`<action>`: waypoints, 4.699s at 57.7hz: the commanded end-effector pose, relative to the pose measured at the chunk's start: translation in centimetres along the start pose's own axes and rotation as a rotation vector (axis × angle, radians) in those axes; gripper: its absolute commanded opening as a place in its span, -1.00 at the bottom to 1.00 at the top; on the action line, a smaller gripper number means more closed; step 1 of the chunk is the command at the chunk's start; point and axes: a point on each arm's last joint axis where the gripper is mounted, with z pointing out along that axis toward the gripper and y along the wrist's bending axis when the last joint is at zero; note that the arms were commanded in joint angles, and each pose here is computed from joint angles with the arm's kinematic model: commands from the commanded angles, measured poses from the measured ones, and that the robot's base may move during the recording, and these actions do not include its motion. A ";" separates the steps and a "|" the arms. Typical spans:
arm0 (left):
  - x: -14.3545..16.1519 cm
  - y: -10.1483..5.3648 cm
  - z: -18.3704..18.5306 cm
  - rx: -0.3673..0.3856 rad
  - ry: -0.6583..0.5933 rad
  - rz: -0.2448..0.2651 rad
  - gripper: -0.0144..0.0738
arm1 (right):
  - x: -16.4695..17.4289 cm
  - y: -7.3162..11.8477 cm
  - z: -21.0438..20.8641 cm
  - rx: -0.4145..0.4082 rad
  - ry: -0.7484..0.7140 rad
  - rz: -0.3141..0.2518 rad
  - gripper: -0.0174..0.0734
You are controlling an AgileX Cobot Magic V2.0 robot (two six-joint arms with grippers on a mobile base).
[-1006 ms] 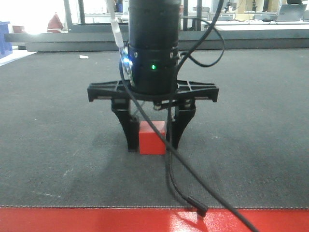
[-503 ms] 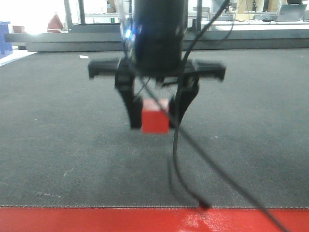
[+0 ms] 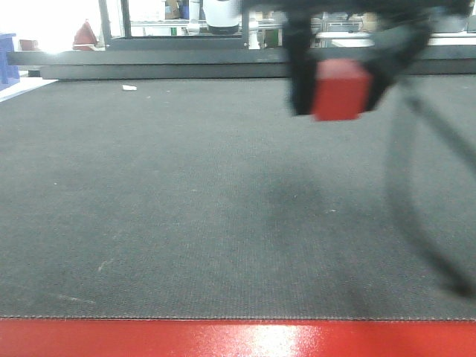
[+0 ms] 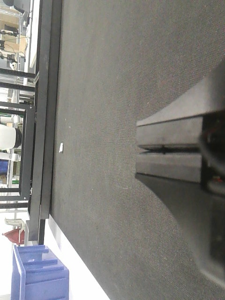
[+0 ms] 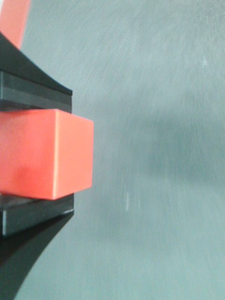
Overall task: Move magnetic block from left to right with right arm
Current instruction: 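Lift the red cube with the right gripper and raise it, then drive the base to the other table holding the cube in the right gripper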
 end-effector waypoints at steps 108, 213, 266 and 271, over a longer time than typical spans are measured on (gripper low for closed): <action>-0.5 0.0 -0.1 0.004 -0.081 -0.010 -0.96 | 18.3 -14.8 -10.8 0.182 -1.241 0.002 0.07; -0.5 0.0 -0.1 0.004 -0.081 -0.010 -0.96 | 18.3 -14.8 -10.8 0.182 -1.241 0.002 0.07; -0.5 0.0 -0.1 0.004 -0.081 -0.010 -0.96 | 18.3 -14.8 -10.8 0.182 -1.241 0.002 0.07; -0.5 0.0 -0.1 0.004 -0.081 -0.010 -0.96 | 18.3 -14.8 -10.8 0.182 -1.241 0.002 0.07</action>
